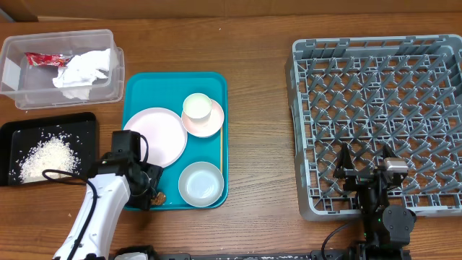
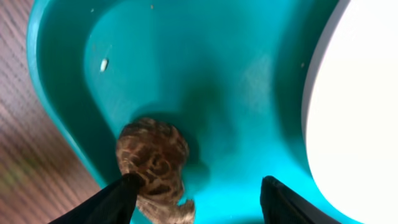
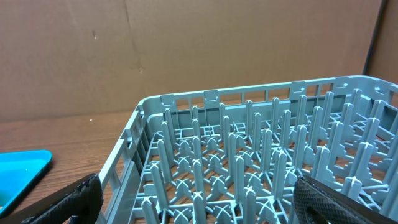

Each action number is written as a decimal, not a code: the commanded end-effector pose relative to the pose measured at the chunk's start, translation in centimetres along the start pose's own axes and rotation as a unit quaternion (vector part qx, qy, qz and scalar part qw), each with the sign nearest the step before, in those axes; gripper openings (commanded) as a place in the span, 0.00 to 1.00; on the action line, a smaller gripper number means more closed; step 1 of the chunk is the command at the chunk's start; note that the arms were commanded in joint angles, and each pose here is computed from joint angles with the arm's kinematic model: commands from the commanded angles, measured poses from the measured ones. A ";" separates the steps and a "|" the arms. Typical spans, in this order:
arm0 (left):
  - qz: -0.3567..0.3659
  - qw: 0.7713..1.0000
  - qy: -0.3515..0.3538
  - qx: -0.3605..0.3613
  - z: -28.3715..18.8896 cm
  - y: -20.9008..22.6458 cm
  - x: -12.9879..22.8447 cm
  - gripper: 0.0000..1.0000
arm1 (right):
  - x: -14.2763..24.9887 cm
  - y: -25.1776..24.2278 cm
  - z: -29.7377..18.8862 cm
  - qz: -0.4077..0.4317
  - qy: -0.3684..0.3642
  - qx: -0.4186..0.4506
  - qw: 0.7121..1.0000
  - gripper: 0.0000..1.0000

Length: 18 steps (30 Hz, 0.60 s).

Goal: Sort waste into correct bins and load items into the dishwasher
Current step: 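Move the left gripper down to the brown cookie and grasp it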

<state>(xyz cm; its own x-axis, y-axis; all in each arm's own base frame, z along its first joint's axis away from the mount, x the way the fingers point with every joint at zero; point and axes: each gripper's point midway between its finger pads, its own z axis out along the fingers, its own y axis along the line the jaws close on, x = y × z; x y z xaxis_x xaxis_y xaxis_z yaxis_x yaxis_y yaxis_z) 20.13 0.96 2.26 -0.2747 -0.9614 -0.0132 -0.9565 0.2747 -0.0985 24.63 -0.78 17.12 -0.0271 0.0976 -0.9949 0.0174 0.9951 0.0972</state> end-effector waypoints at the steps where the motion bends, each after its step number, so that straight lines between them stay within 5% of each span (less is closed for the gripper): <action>1: 0.003 0.999 -0.026 -0.018 1.1 0.9 -0.9 0.66 | 0.1 -0.2 0.0 0.000 -0.003 0.006 1.000 1.00; 12: 0.002 0.999 0.026 -0.024 1.9 0.9 0.8 0.61 | 0.1 -0.2 0.0 0.000 -0.003 0.006 1.000 1.00; 18: 0.027 0.999 -0.010 -0.022 1.1 0.2 -0.7 0.65 | 0.1 -0.2 0.0 0.000 -0.003 0.006 1.000 1.00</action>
<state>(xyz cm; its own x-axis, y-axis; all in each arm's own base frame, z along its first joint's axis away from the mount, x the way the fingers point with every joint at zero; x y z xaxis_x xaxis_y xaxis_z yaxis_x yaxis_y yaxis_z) 20.70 1.07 1.94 -0.2837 -0.9587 -0.0199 -0.9534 0.2842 -0.1015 24.63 -0.79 17.13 -0.0267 0.0980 -0.9948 0.0178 0.9951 0.0975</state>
